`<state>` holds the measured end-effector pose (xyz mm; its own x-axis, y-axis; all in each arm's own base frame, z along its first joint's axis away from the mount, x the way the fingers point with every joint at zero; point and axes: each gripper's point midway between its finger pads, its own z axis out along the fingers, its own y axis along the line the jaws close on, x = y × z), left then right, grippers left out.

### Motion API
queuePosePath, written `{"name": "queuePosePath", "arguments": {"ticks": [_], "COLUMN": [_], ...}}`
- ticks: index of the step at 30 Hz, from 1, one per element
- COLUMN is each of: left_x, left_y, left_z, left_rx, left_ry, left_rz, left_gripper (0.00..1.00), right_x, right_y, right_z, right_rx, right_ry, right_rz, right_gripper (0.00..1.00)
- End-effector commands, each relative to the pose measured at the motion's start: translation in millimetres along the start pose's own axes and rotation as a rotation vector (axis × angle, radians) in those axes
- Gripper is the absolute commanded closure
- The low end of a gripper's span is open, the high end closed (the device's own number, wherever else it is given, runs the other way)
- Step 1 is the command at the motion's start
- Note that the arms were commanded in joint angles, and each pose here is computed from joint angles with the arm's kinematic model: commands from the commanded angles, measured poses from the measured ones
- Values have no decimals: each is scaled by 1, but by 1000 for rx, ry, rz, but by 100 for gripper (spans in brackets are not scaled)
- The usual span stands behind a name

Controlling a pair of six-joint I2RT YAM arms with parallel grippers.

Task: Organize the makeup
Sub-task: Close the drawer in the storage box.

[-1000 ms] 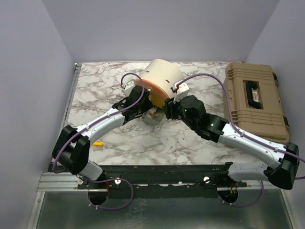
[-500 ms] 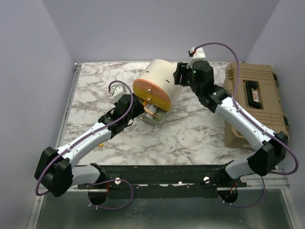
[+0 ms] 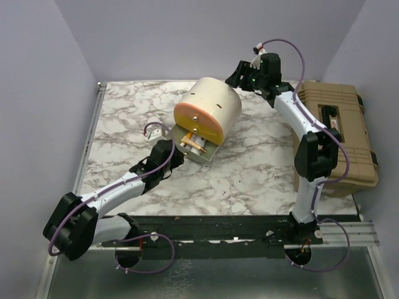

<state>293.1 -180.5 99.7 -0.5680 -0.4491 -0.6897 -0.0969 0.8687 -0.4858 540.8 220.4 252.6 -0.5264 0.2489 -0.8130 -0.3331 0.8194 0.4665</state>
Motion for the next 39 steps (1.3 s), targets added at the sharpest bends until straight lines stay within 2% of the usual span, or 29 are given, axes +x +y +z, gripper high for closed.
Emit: {"name": "queuePosePath", "arguments": {"ticks": [1, 7, 15, 32, 39], "left_x": [-4, 0, -4, -48, -44], "left_y": [-22, -30, -51, -102, -118], "left_z": [7, 31, 56, 84, 81], "left_rx": [102, 109, 150, 283, 381], "left_ry": [-10, 0, -1, -140, -128], "left_rz": [12, 30, 63, 86, 98], "left_gripper": [63, 64, 66, 64, 52], "right_x": [35, 54, 65, 67, 73], "right_y": [27, 34, 28, 3, -21], "right_z": [8, 7, 7, 25, 30], "right_rx": [-183, -257, -237, -126, -17], "right_ry": [161, 258, 296, 323, 320], "right_rz": [46, 40, 35, 46, 115], "right_gripper": [38, 38, 37, 37, 37]}}
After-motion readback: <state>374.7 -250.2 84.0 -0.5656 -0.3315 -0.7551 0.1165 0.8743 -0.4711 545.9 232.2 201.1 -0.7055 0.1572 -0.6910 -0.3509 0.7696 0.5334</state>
